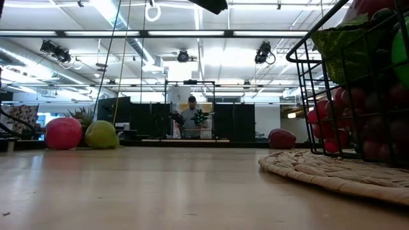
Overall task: Build produce basket
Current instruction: Put the green cucumber into the black wire basket, then put the green pear into the black wire basket
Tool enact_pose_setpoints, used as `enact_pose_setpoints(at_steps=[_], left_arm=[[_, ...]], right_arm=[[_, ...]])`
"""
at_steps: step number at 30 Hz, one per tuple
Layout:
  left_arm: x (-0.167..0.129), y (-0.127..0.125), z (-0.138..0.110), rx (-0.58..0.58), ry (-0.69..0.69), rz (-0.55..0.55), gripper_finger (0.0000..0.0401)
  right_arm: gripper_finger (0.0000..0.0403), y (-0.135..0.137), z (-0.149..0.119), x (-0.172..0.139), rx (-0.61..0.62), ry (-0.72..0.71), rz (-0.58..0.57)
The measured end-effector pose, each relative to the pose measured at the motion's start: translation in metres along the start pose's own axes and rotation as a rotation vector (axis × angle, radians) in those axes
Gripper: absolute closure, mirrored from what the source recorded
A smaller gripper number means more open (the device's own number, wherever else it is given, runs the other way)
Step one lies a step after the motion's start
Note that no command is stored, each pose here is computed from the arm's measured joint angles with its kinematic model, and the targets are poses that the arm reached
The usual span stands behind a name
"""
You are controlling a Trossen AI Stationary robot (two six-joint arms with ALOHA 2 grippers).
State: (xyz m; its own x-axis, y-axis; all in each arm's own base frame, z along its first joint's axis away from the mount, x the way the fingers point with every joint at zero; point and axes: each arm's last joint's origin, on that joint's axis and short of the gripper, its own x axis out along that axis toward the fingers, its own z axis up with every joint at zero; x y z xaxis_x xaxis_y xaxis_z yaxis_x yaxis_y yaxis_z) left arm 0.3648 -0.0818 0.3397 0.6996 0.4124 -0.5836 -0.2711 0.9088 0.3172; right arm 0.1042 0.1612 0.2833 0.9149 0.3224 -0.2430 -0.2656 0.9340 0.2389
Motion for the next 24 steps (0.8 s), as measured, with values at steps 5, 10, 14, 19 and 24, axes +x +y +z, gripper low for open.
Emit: enact_pose_setpoints(at_steps=[5, 10, 14, 19, 24], left_arm=[[0.000, 0.000, -0.005, -0.002, 0.045, 0.007, 0.0234], [0.000, 0.000, -0.009, -0.005, 0.077, 0.011, 0.0234], [-0.002, -0.001, -0.011, -0.008, 0.092, 0.009, 0.0234], [-0.002, -0.001, -0.011, -0.031, 0.098, 0.001, 0.0234], [-0.002, -0.001, -0.011, -0.044, 0.098, 0.001, 0.0234]], right_arm=[[0.0273, -0.003, -0.006, 0.000, 0.138, 0.042, -0.037], [0.0257, -0.006, -0.008, 0.002, 0.140, 0.049, -0.079], [0.0229, -0.010, -0.011, 0.004, 0.114, 0.074, -0.109], [0.0190, -0.012, -0.012, 0.009, 0.099, 0.089, -0.122], [0.0160, -0.014, -0.014, 0.013, 0.088, 0.107, -0.136]])
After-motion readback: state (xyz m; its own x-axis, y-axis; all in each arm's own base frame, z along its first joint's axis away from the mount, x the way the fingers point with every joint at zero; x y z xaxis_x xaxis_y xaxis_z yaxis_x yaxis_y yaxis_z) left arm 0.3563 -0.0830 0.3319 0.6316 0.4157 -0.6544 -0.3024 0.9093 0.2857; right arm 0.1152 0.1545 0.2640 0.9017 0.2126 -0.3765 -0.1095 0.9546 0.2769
